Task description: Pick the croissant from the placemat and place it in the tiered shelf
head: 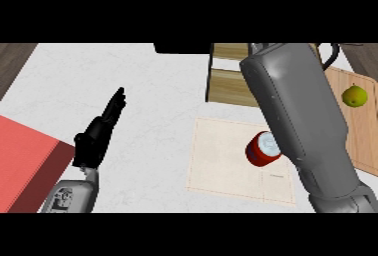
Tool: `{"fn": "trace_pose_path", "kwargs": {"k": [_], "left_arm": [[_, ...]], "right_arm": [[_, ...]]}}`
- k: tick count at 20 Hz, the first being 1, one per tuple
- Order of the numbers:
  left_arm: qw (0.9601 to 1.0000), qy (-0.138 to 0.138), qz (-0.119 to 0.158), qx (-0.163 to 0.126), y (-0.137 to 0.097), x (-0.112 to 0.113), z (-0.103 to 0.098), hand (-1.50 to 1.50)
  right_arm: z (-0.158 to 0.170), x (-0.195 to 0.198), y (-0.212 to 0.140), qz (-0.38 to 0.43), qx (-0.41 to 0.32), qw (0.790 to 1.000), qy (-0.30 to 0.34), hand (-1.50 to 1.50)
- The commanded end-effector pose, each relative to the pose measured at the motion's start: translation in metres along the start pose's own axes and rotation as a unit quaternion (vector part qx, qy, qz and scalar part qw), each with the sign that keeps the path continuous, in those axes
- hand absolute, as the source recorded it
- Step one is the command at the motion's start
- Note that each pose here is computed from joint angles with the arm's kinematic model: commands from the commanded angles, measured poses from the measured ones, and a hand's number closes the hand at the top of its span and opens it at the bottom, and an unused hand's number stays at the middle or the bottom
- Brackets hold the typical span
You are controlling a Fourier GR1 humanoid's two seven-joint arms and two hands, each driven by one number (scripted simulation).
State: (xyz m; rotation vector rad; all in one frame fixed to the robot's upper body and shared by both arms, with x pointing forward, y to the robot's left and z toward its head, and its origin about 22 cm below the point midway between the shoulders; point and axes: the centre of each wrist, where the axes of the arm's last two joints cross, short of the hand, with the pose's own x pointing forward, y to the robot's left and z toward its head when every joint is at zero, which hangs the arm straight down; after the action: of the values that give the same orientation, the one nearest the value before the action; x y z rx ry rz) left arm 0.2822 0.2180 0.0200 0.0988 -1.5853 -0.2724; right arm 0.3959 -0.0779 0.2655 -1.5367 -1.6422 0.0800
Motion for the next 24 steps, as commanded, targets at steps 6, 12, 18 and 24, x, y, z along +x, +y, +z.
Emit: {"fn": "trace_pose_path", "kwargs": {"k": [6, 12, 18, 24], "left_arm": [[1.0000, 0.001, 0.004, -0.004, 0.004, 0.004, -0.014, 0.00], [0.9999, 0.001, -0.002, -0.013, -0.005, -0.004, 0.003, 0.00], [0.9999, 0.013, 0.002, 0.008, 0.012, -0.009, 0.003, 0.00], [0.9999, 0.000, 0.006, 0.015, 0.001, -0.013, -0.006, 0.00]], "right_arm": [[-0.028, -0.020, 0.017, -0.085, -0.018, 0.996, 0.020, 1.50], [-0.030, -0.067, 0.040, -0.088, -0.017, 0.996, 0.021, 1.50], [-0.034, -0.076, 0.035, 0.043, -0.050, 0.991, 0.120, -1.50], [-0.023, -0.085, 0.016, -0.020, -0.052, 0.989, 0.135, -1.50]]}}
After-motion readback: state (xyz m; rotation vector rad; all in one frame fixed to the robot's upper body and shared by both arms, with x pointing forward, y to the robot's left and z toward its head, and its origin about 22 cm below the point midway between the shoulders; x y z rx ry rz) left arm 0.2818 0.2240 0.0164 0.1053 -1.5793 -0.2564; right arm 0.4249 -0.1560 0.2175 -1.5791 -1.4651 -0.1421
